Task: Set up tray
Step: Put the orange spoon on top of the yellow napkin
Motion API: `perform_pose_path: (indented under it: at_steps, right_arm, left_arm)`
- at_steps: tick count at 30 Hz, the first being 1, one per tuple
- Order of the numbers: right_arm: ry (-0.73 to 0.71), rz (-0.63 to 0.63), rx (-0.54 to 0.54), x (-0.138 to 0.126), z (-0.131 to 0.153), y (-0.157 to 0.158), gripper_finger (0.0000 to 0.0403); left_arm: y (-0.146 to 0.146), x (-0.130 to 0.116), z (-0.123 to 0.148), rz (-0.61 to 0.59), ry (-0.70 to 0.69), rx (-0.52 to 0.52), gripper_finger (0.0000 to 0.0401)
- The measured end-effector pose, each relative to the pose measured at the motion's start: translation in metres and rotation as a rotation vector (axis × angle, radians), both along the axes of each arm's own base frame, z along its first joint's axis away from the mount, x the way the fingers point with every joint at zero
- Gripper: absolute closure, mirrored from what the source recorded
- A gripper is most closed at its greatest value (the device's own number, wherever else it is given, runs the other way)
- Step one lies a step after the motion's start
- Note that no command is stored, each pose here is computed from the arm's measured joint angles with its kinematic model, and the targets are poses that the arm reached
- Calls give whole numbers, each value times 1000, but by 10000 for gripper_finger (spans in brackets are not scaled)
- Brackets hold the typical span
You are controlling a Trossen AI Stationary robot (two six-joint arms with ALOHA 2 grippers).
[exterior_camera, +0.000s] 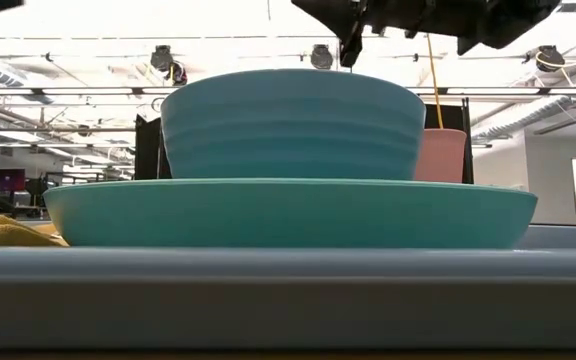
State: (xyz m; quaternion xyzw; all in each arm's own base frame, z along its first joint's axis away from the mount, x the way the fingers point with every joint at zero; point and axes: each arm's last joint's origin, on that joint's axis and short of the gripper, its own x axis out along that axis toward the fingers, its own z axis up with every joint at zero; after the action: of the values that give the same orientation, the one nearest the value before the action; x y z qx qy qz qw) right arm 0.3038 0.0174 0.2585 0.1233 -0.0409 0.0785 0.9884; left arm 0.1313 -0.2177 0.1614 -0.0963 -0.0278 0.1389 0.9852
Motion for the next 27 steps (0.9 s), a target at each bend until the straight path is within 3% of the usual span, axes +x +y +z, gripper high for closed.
perform_pose_path:
  at_steps: [5, 17, 27]
  right_arm:
    - [13, 3, -2, -1, -1, 0, 271]
    - [109, -21, -9, 0, -10, -7, 271]
    - [183, -190, 89, -7, -11, -61, 271]
  left_arm:
    - [8, 10, 0, 117, 9, -13, 316]
    - [26, 32, 0, 232, 30, 36, 316]
    - [30, 37, 0, 260, 45, 71, 316]
